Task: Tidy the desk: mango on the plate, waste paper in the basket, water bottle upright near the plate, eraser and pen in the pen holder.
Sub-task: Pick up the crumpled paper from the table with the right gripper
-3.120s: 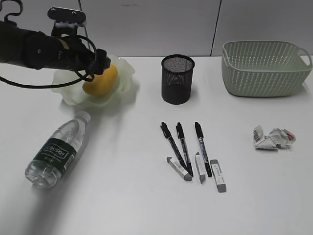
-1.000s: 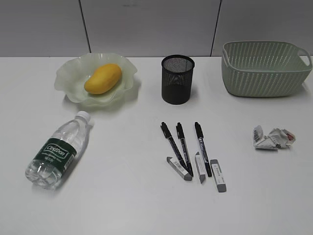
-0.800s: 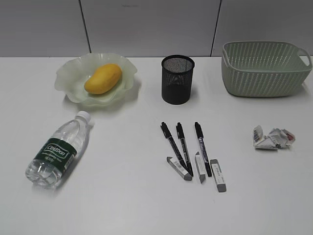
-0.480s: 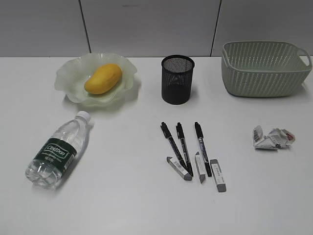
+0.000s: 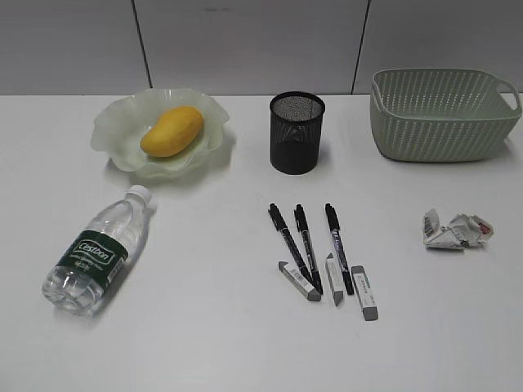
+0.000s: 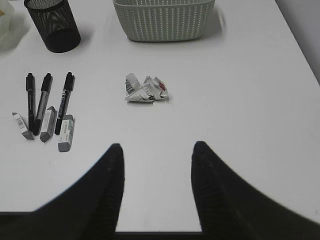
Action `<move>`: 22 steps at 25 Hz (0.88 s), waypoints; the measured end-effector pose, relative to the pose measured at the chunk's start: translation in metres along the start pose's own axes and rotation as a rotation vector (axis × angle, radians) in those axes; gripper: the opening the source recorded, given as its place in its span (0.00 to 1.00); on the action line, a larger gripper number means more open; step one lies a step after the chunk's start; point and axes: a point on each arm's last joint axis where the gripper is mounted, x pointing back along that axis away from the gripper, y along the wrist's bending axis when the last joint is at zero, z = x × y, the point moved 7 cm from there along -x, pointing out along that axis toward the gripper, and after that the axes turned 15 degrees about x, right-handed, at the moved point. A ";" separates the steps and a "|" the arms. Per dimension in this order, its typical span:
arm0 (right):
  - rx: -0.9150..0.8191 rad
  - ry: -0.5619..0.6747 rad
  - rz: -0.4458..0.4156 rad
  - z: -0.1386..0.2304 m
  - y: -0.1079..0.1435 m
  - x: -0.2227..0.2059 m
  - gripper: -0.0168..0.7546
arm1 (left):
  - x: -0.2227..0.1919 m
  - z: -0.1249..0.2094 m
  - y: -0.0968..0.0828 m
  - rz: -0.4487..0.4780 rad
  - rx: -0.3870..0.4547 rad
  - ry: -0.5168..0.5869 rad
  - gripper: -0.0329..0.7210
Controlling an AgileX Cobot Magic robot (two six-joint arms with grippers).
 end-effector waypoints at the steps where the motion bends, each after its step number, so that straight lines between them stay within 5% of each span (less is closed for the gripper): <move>1: 0.000 0.000 0.000 0.000 0.000 0.000 0.49 | 0.000 0.000 0.000 0.000 0.000 0.000 0.41; 22: 0.000 0.000 0.000 0.000 0.000 0.000 0.49 | 0.000 0.000 0.000 0.000 0.001 0.000 0.36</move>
